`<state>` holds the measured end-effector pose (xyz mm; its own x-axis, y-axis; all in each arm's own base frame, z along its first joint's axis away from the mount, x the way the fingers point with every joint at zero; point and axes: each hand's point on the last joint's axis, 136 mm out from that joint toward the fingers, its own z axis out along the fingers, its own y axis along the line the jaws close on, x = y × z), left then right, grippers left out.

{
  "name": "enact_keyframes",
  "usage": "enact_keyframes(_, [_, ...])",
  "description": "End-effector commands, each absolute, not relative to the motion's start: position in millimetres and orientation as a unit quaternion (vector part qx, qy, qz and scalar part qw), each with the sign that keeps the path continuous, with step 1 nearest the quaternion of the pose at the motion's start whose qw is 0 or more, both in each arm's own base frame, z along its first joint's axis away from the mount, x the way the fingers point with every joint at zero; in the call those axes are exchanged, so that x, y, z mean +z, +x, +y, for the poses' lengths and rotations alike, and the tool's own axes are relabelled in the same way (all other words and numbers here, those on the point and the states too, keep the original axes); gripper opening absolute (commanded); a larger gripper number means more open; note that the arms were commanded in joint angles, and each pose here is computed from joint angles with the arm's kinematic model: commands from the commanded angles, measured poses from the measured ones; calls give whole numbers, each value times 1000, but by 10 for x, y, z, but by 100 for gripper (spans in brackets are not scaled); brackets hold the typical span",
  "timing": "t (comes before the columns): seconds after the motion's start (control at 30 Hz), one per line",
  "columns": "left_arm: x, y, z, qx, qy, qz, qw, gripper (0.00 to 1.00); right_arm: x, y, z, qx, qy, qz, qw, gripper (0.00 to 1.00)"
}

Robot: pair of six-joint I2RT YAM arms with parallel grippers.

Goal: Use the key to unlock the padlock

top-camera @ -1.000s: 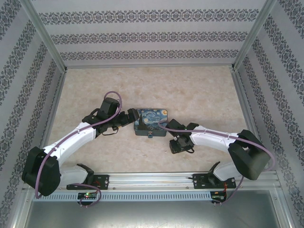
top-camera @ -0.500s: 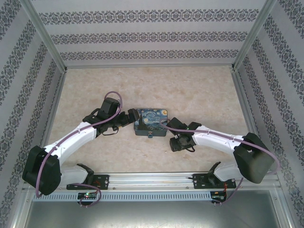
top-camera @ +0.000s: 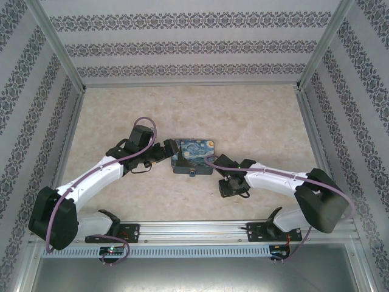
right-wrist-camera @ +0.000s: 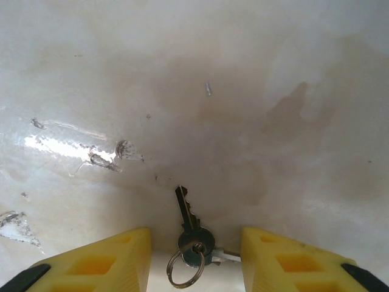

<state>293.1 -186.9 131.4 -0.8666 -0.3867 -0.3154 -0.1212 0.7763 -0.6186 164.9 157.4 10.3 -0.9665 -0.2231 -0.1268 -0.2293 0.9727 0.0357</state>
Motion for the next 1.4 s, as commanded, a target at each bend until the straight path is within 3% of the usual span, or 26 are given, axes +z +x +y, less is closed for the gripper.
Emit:
enact_keyframes(0.0, [1423, 3002, -1897, -317, -142, 910, 228, 100, 18, 1566, 1553, 16, -111, 993, 47, 42])
enact_keyframes(0.27, [1425, 2989, -1891, -317, -144, 909, 228, 100, -61, 1585, 1563, 6, -115, 992, 43, 33])
enact_keyframes(0.63, [1440, 2984, -1919, -326, -145, 907, 223, 100, -15, 1604, 1665, 40, -105, 993, 48, 0])
enact_keyframes(1.03, [1534, 3018, -2019, -357, -146, 896, 221, 100, 550, 1831, 1809, 182, -45, 977, 106, 0])
enact_keyframes(1.37, [1573, 3029, -2092, -380, -149, 888, 212, 100, 700, 1925, 1795, 259, 7, 959, 116, 0])
